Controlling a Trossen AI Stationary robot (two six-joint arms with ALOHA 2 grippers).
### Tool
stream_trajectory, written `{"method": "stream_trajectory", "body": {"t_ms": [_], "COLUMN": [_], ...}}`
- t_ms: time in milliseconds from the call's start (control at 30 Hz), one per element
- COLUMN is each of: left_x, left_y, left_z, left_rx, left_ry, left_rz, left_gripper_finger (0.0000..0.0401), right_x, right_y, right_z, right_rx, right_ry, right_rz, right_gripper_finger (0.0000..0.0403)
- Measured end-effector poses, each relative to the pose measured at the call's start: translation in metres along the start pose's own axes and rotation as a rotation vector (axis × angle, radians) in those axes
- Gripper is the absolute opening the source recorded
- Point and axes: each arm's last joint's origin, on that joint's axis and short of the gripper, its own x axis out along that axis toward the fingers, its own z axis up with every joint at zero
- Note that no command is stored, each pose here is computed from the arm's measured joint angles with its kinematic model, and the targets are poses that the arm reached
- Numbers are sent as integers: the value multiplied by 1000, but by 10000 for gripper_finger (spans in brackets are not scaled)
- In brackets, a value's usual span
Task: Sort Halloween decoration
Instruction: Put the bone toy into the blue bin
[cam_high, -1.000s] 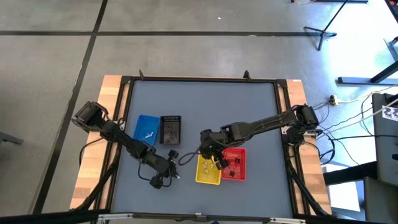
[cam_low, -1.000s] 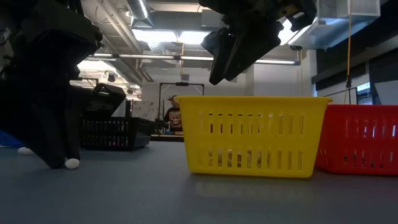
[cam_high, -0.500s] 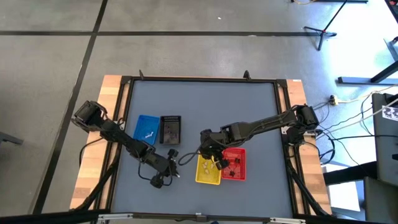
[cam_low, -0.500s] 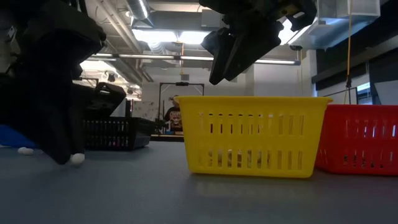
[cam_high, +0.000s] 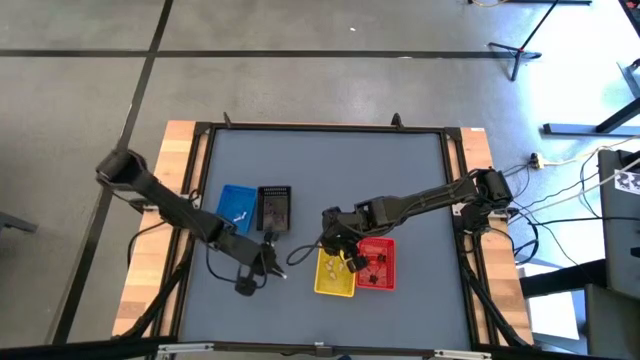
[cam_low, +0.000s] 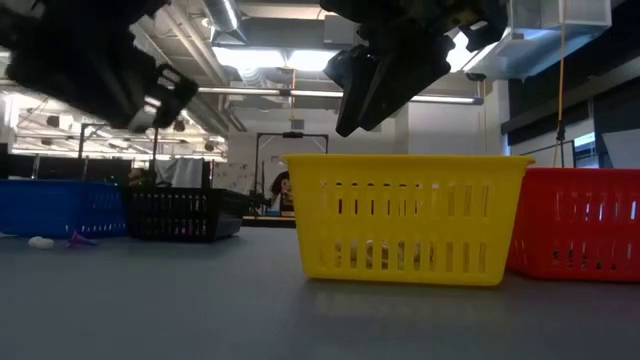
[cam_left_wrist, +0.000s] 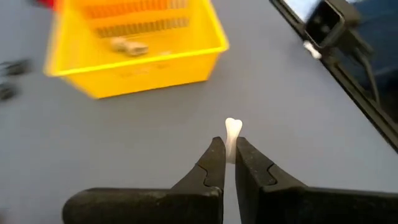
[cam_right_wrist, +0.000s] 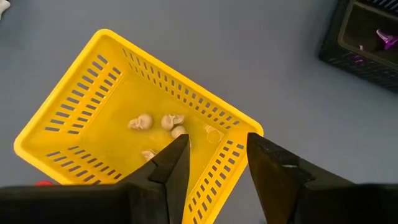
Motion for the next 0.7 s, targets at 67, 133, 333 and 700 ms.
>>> {"method": "stream_trajectory", "body": {"t_ms": [67, 133, 333, 700], "left_x": [-14, -29, -77, -141], "left_y": [5, 10, 25, 41], "left_z": [3, 4, -4, -51], "left_rx": [-32, -56, -148, -401], "left_ry": [5, 19, 85, 349], "left_rz": [29, 62, 180, 532], "left_gripper_finger": [1, 1, 1, 9], "right_x": [0, 0, 0, 0], "right_y": [0, 0, -2, -4], "right_z": [0, 0, 0, -1], "right_rx": [0, 0, -1, -1], "right_ry": [0, 4, 16, 34], "right_rz": [-1, -16, -59, -123], "right_gripper_finger": [159, 159, 159, 159]}}
